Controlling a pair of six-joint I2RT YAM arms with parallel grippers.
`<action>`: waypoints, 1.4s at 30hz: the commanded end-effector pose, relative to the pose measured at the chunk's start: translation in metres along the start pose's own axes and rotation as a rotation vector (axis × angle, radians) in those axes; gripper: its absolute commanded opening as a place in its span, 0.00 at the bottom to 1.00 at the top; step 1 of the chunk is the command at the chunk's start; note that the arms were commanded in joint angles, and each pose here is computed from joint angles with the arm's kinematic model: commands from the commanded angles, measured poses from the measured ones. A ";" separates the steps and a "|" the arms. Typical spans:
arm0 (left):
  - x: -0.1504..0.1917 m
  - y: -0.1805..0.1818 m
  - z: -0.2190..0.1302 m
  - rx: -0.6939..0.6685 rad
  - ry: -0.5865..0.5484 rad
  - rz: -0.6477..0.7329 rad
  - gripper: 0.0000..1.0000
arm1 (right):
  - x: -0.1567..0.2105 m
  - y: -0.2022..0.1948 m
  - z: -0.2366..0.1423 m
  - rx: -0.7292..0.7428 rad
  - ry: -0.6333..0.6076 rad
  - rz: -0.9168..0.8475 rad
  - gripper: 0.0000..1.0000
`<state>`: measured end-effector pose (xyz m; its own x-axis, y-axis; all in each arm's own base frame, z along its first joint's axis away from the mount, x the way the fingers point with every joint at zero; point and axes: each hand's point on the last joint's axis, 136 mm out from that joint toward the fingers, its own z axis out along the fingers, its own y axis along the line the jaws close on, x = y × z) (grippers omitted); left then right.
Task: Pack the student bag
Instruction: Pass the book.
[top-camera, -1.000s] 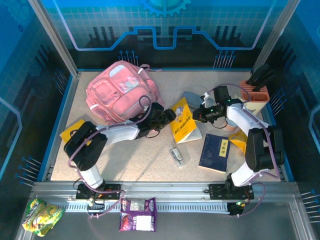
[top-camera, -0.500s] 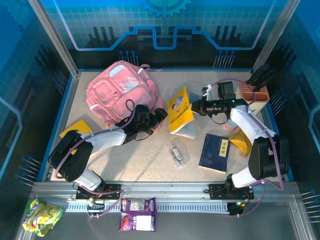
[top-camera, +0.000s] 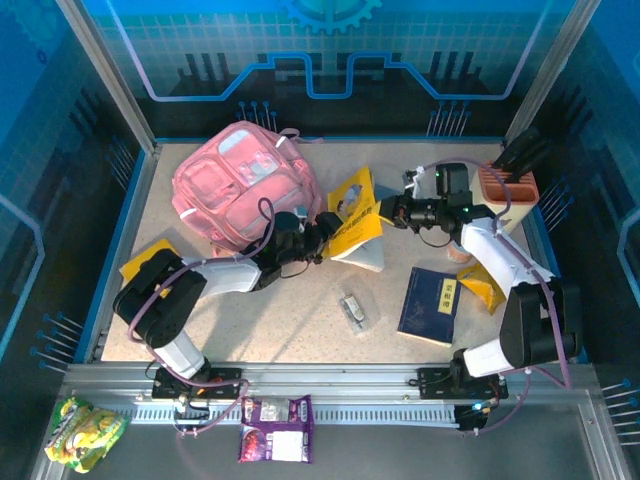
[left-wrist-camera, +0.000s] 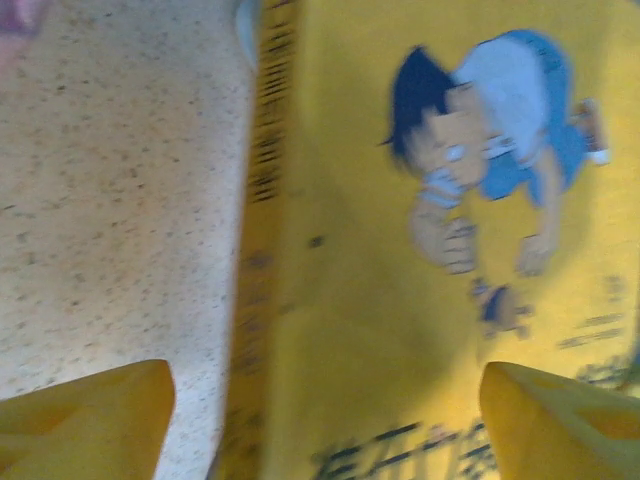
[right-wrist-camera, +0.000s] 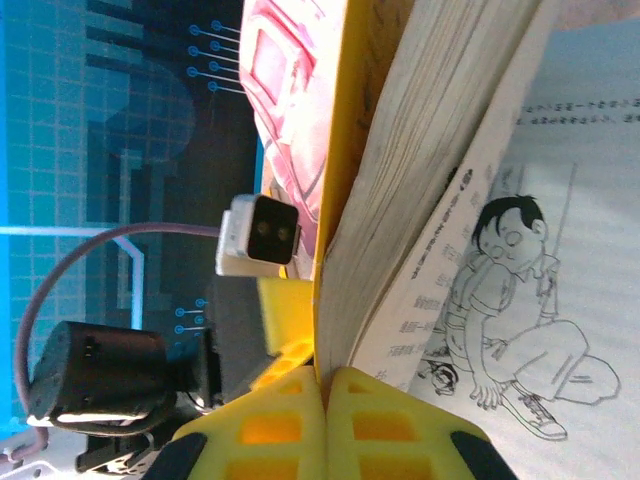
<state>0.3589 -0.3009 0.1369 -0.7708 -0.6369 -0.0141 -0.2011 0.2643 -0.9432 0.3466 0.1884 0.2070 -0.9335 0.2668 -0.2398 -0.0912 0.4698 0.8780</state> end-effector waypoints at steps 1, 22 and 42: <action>0.007 -0.026 0.000 0.106 0.031 0.018 0.75 | 0.000 0.010 -0.001 -0.063 -0.002 -0.024 0.00; 0.012 -0.067 -0.020 0.097 0.001 0.164 0.08 | 0.010 -0.032 -0.005 0.064 0.002 0.011 0.12; 0.044 -0.180 -0.060 0.327 0.049 0.303 0.00 | 0.044 -0.005 -0.019 -0.081 0.067 -0.004 1.00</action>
<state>0.3341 -0.3278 0.2452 -0.8177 -0.5334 -0.2166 0.0506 0.3082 -0.9500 0.3083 0.1743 0.1840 -0.9470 0.2310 -0.2232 -0.0848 0.4904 0.8673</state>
